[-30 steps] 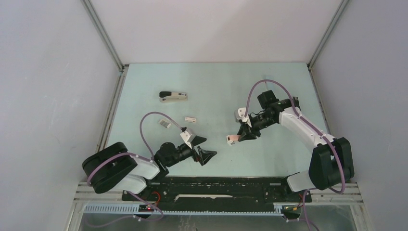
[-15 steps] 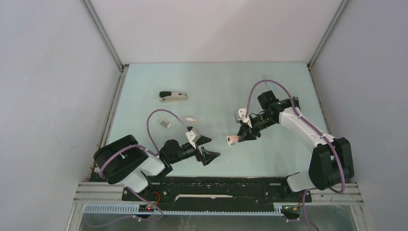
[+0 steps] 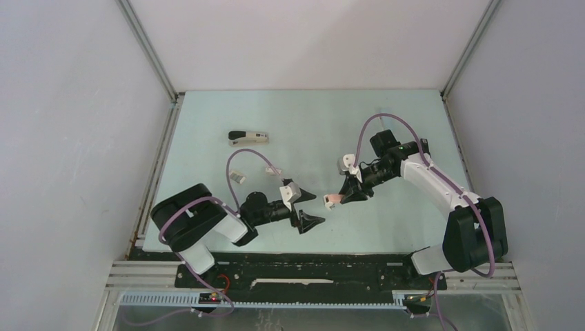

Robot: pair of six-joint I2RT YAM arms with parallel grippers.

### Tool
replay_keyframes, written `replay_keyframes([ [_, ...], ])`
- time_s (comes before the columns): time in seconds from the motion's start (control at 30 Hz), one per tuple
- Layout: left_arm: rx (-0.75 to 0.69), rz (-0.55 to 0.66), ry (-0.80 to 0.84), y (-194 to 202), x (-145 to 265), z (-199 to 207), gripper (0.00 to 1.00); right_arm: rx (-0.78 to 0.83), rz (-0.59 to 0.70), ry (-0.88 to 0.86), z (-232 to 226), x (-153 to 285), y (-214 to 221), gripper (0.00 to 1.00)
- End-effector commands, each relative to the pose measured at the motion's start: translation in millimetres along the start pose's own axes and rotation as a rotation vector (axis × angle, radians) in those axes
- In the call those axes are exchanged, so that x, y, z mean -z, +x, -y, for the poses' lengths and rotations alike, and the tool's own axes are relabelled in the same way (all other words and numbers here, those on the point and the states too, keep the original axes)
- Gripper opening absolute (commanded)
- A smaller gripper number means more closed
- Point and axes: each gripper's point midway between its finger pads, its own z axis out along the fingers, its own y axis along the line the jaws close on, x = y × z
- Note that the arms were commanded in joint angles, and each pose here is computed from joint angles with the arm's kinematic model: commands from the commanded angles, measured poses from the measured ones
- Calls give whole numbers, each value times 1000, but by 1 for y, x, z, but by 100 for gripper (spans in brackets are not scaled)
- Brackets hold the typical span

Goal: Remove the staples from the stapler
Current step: Unload the staple at the center of the board.

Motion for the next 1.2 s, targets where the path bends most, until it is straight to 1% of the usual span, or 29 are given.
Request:
replay_keyframes([
  [0.0,-74,76,63,-25,-22,2,91,14,55,-14,-2,-1,-10,0],
  [0.13,-69,75,63,-25,-31,-1,86,11,60,-14,-2,-1,-10,0],
  [0.27,-42,78,71,-26,-40,-1,76,3,60,-14,0,-2,-10,0],
  [0.47,-11,74,75,-24,-47,-2,65,-29,52,-10,3,-4,-5,0],
  [0.5,-10,76,75,-25,-48,-2,61,-35,50,-11,4,-5,-5,0],
  [0.57,-8,77,76,-25,-48,-2,53,-47,46,-12,5,-5,-3,0],
  [0.63,-6,72,80,-23,-48,-2,40,-61,43,-14,6,-5,-3,0],
  [0.7,-6,66,77,-21,-47,-2,24,-69,37,-16,7,-6,-1,0],
  [0.73,-6,58,72,-18,-46,-3,19,-72,31,-16,7,-6,1,0],
  [0.8,-14,48,49,-15,-41,-6,11,-77,13,-13,8,-6,5,0],
  [0.9,-23,36,15,-12,-30,-13,1,-78,-51,3,13,-5,19,0],
  [1.0,-7,9,1,-12,-21,-18,0,-91,-124,26,19,-3,34,0],
  [1.1,19,-97,-23,-1,-16,-26,0,-111,-190,58,26,0,48,0],
  [1.17,37,-194,-44,13,-13,-32,0,-128,-229,80,31,1,56,0],
])
